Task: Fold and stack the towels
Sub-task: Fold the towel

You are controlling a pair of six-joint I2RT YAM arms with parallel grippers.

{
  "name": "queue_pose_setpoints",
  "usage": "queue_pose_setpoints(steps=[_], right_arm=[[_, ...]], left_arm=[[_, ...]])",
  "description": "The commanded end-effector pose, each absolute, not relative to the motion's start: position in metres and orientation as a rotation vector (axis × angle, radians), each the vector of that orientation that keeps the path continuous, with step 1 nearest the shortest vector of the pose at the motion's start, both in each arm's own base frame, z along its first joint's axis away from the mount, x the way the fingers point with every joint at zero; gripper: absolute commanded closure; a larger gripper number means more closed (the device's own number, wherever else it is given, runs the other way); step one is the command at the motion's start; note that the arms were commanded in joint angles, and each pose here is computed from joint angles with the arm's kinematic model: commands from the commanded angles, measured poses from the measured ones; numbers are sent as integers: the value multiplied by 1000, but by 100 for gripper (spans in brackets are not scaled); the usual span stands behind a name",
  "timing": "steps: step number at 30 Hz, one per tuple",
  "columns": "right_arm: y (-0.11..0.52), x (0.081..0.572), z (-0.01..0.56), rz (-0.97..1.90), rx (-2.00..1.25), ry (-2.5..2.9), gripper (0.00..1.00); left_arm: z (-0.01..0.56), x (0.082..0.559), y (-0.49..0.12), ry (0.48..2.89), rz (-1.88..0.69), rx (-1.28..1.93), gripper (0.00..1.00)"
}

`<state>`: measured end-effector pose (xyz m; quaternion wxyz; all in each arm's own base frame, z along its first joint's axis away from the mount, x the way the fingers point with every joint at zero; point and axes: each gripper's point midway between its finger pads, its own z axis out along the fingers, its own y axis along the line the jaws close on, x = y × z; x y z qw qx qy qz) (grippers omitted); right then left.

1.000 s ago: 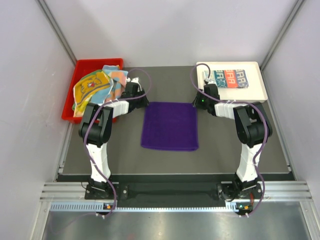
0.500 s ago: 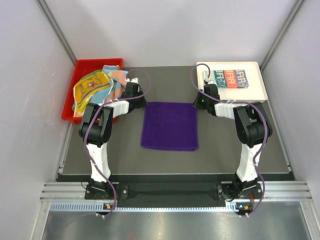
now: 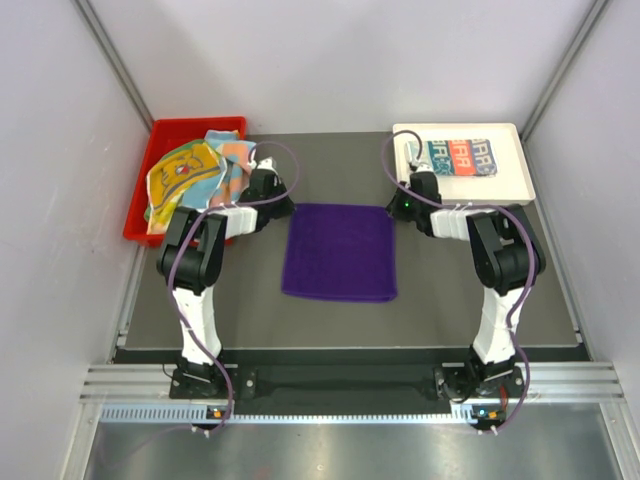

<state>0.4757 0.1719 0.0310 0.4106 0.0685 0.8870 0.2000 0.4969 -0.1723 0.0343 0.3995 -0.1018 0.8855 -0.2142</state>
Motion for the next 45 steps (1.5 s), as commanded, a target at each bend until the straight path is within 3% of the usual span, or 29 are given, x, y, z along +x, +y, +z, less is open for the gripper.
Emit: queue_pose_setpoints(steps=[1, 11, 20, 45], right_arm=[[174, 488, 73, 565, 149, 2093, 87], [172, 472, 108, 631, 134, 1967, 87], [167, 442, 112, 656, 147, 1965, 88], [171, 297, 84, 711, 177, 2032, 90]], left_arm=[[87, 509, -179, 2055, -637, -238, 100], [122, 497, -179, 1922, -697, -218, 100], [116, 465, -171, 1961, -702, -245, 100], [78, 318, -148, 2129, -692, -318, 100]])
